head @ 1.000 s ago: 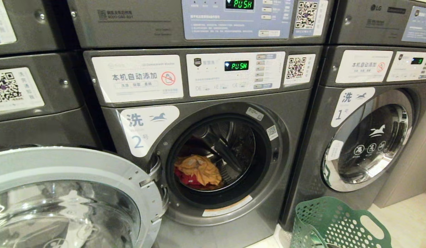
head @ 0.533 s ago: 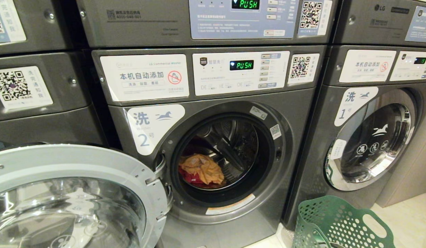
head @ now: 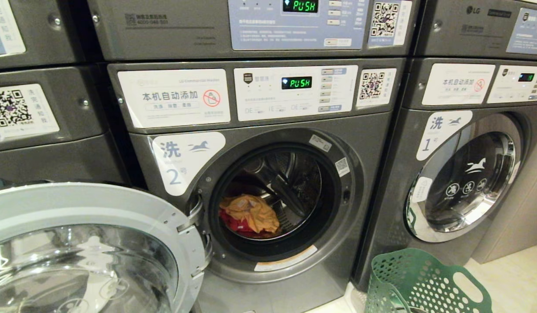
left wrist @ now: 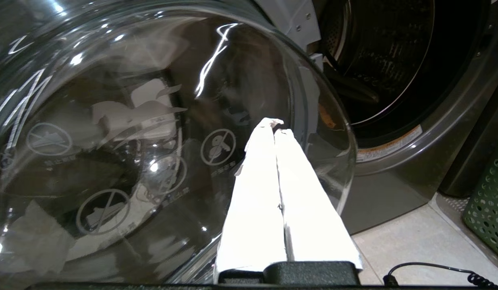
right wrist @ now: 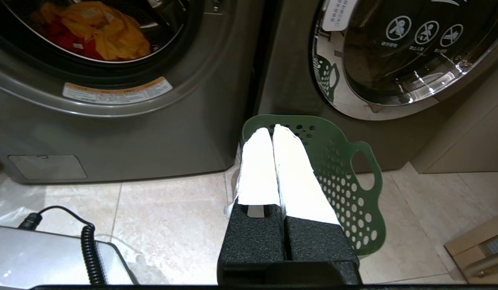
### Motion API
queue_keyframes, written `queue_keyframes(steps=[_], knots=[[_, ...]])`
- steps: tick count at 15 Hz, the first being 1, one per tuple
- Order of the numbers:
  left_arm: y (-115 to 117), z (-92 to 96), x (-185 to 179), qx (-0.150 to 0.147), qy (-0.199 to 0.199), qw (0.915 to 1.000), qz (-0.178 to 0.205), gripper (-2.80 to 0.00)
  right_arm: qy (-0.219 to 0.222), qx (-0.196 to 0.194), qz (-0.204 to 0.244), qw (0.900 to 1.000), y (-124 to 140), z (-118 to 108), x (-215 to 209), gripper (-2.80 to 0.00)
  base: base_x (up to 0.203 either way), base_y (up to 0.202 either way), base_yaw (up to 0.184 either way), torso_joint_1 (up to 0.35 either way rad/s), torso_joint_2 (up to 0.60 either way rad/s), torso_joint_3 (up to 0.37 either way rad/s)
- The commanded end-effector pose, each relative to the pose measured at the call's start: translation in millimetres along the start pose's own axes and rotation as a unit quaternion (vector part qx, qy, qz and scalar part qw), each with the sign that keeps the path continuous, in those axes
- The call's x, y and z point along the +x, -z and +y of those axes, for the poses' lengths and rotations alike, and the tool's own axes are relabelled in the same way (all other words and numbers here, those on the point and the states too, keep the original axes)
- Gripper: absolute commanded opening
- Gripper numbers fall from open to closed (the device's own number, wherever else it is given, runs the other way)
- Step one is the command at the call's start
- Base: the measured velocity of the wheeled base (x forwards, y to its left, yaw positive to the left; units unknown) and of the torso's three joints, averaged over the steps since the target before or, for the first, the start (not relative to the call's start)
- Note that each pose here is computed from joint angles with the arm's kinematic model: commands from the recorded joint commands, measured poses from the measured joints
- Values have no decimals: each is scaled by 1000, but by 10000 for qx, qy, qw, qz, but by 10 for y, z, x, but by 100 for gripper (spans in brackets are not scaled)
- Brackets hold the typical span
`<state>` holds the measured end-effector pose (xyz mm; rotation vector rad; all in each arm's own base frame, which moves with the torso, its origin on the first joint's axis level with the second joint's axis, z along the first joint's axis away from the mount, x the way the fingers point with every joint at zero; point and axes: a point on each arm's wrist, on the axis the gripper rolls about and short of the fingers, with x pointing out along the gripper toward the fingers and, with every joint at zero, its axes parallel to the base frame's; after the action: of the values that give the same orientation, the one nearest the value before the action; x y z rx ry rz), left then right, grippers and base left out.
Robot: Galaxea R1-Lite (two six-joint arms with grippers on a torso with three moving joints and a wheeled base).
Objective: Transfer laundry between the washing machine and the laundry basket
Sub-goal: Pick a cloth and place it into the basket
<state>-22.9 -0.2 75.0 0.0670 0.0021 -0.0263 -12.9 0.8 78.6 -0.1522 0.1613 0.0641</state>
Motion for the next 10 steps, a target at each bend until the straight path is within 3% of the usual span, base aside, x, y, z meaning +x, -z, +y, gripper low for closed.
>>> queue_keyframes(steps=[1,8,10], knots=[[0,0,1,-5,0,10000,8,-280,-6,-5,15,10000,-1,0,3,-280,0,-194,6,1,7,11],[2,0,1,-17,1,10000,16,-280,-1,2,-8,10000,0,0,-1,-280,0,-191,2,4,4,4],[0,1,1,-81,-23,10000,9,-280,4,1,-15,10000,0,0,-2,-280,0,-82,2,3,0,1]])
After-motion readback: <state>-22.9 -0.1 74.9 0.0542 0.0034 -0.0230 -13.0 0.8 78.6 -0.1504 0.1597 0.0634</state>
